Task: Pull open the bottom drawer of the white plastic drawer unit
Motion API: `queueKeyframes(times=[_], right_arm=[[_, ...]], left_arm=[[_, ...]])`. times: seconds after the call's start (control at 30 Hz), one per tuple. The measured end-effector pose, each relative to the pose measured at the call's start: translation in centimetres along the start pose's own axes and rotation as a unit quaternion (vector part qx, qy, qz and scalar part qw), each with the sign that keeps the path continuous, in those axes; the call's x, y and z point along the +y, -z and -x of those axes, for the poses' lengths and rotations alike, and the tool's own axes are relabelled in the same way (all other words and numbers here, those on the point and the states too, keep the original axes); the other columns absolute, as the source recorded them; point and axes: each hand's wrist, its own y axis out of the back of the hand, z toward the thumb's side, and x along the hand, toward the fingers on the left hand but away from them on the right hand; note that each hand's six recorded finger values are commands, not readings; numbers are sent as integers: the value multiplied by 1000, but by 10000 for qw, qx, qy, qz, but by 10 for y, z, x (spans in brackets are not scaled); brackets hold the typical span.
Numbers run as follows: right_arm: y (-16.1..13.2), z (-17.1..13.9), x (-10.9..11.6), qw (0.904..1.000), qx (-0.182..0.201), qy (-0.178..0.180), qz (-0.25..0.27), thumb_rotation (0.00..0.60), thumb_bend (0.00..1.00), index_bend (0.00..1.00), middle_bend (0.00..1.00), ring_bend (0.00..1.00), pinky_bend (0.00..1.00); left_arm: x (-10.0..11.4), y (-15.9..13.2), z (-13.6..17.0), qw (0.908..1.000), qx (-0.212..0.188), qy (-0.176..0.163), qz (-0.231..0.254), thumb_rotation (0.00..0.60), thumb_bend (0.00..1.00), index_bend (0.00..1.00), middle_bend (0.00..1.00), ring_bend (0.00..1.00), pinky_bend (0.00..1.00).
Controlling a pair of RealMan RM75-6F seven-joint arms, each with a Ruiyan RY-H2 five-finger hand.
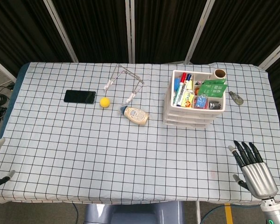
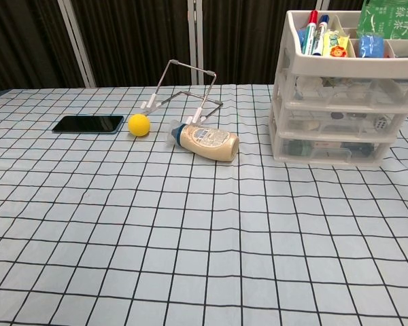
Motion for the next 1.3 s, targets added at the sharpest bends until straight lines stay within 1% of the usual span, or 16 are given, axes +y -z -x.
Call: queueKeyframes(times=[0.27, 0.33, 0.4, 0.47, 0.57, 0.63, 0.67, 0.73, 0.8, 0.9, 1.0, 1.1, 1.13, 1.2, 1.23, 1.3], right_arm=[[-2, 0, -1, 9994, 82, -130, 320, 600, 90, 96, 7, 2, 20], [-4, 2, -1, 9991, 121, -163, 381, 600, 90, 129, 104, 109, 193], [-6, 5, -1, 9989, 150, -134, 434, 600, 91, 167, 385, 419, 518], [-8, 9, 2, 9984, 155, -12, 536, 600, 91, 175, 570, 611, 658], [-11, 17, 4, 9967, 116, 76, 797, 600, 102, 178, 735, 764, 749], [-16, 25, 2, 9949, 115, 34, 1005, 600, 154, 179, 841, 860, 810], [-19, 30, 1, 9937, 123, 4, 1110, 600, 190, 179, 868, 886, 825], [-27, 40, -2, 9901, 132, -100, 1392, 600, 321, 171, 925, 945, 855], [-34, 47, -7, 9856, 119, -244, 1667, 600, 379, 163, 945, 965, 862], [-47, 60, -17, 9733, 32, -585, 2219, 600, 491, 140, 966, 986, 877], [-60, 70, -30, 9499, -135, -1036, 2946, 600, 573, 122, 971, 990, 882], [-76, 78, -44, 9123, -300, -1544, 3781, 600, 603, 108, 973, 992, 883], [-83, 81, -49, 8936, -366, -1749, 4117, 600, 605, 104, 973, 992, 883], [-93, 85, -55, 8628, -467, -2039, 4602, 600, 607, 91, 973, 992, 883], [-99, 87, -59, 8404, -539, -2227, 4912, 600, 607, 85, 973, 992, 883], [-108, 91, -64, 8055, -658, -2471, 5347, 600, 607, 72, 973, 992, 883]], left_arm=[[3, -2, 2, 10000, -27, -47, -8, 600, 0, 0, 0, 0, 0], [4, -1, 3, 10000, -17, -55, 6, 600, 0, 0, 0, 0, 0], [6, 1, 3, 10000, 14, -87, 41, 600, 0, 0, 0, 0, 0], [9, 3, 3, 9999, 54, -128, 72, 600, 0, 0, 0, 0, 0], [10, 4, 3, 9998, 78, -143, 91, 600, 0, 0, 0, 0, 0], [10, 3, 3, 9998, 67, -144, 88, 600, 0, 0, 0, 0, 0], [10, 3, 3, 9998, 61, -146, 85, 600, 0, 0, 0, 0, 0], [10, 3, 3, 9998, 52, -153, 88, 600, 0, 0, 0, 0, 0], [11, 3, 3, 9998, 50, -168, 101, 600, 0, 0, 0, 0, 0], [13, 4, 4, 9997, 52, -202, 125, 600, 0, 0, 0, 0, 0], [15, 5, 4, 9996, 53, -240, 167, 600, 0, 0, 0, 0, 0], [16, 6, 4, 9995, 50, -244, 181, 600, 0, 0, 0, 0, 0], [16, 6, 4, 9995, 49, -241, 184, 600, 0, 0, 0, 0, 0], [17, 7, 4, 9995, 48, -245, 197, 600, 0, 0, 0, 0, 0], [17, 7, 4, 9995, 47, -250, 203, 600, 0, 0, 0, 0, 0], [18, 7, 4, 9994, 47, -269, 214, 600, 0, 0, 0, 0, 0]])
